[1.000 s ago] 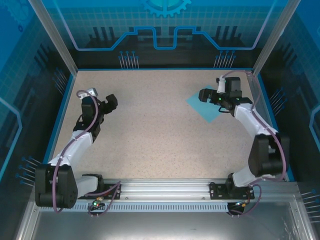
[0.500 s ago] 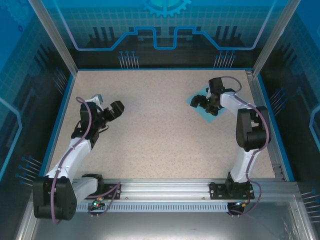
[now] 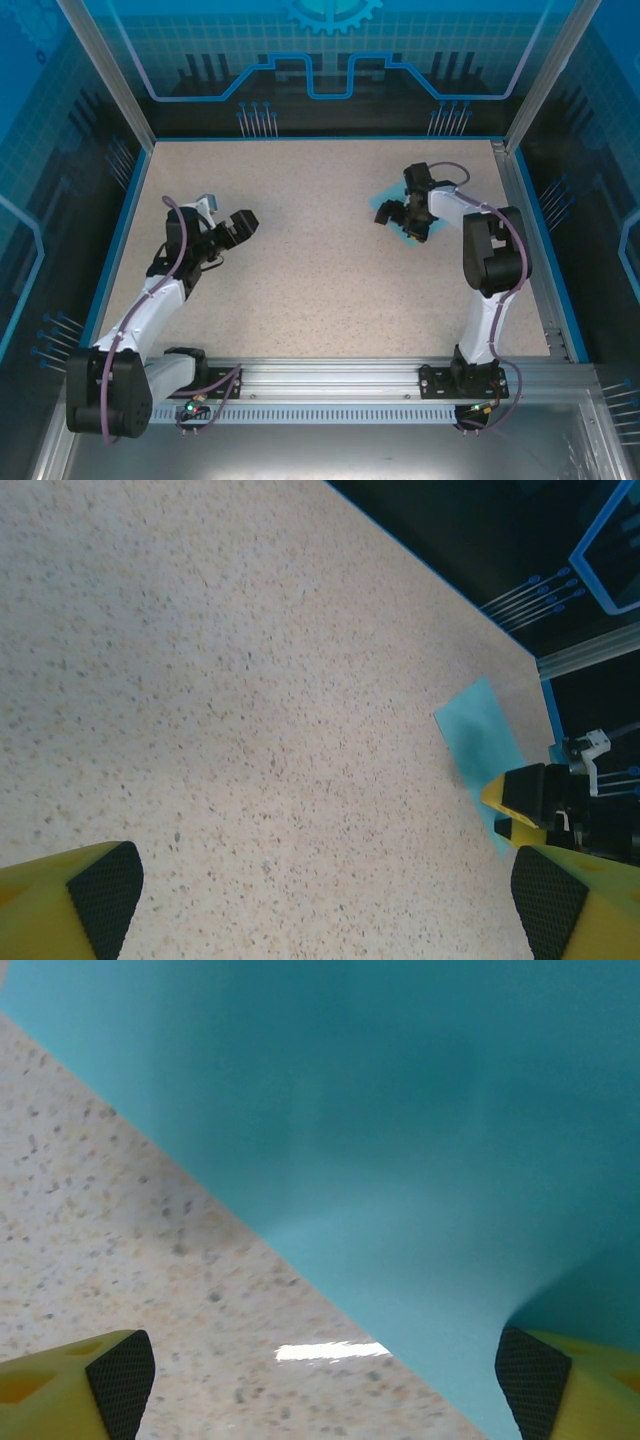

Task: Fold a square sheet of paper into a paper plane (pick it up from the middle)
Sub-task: Move the square sheet of paper to the center of the table.

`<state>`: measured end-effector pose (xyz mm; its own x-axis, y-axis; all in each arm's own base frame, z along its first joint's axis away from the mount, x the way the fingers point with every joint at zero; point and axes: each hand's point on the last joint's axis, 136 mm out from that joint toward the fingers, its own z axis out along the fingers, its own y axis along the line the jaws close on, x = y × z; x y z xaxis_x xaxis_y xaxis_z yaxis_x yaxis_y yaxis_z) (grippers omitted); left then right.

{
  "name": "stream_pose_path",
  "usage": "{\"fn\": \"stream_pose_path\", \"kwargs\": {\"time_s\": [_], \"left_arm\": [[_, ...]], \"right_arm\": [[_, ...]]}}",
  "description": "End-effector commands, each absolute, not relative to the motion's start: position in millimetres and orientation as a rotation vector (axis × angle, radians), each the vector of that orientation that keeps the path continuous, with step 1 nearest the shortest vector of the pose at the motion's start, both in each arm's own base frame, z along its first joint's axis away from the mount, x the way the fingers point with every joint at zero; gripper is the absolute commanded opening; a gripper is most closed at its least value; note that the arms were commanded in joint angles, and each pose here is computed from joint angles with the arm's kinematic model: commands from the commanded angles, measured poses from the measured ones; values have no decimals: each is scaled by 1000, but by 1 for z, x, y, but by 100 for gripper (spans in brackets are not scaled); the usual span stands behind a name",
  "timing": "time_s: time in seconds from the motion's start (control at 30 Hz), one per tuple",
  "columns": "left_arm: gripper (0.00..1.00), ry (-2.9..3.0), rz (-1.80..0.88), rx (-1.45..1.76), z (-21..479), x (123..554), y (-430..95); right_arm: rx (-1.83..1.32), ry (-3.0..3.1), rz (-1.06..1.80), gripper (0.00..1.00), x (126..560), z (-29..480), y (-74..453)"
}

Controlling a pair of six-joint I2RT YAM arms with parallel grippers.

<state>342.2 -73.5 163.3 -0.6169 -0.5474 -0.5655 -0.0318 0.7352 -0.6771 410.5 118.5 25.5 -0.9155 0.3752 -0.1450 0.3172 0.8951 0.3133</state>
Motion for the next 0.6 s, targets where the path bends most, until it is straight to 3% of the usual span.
{"fn": "stream_pose_path", "kwargs": {"time_s": [0.0,0.13,0.27,0.57], "left_arm": [[99,2152,-874,-426,155,341,-90],[99,2193,-903,-394,148,344,-109],[99,2244,-930,-327,142,345,-133],[99,2315,-991,-216,130,339,-178]], "right_arm": [[661,2962,483,94,365,6,155],[667,2915,654,94,346,16,213],[465,2859,795,95,358,52,249],[226,2795,683,92,414,74,180]]}}
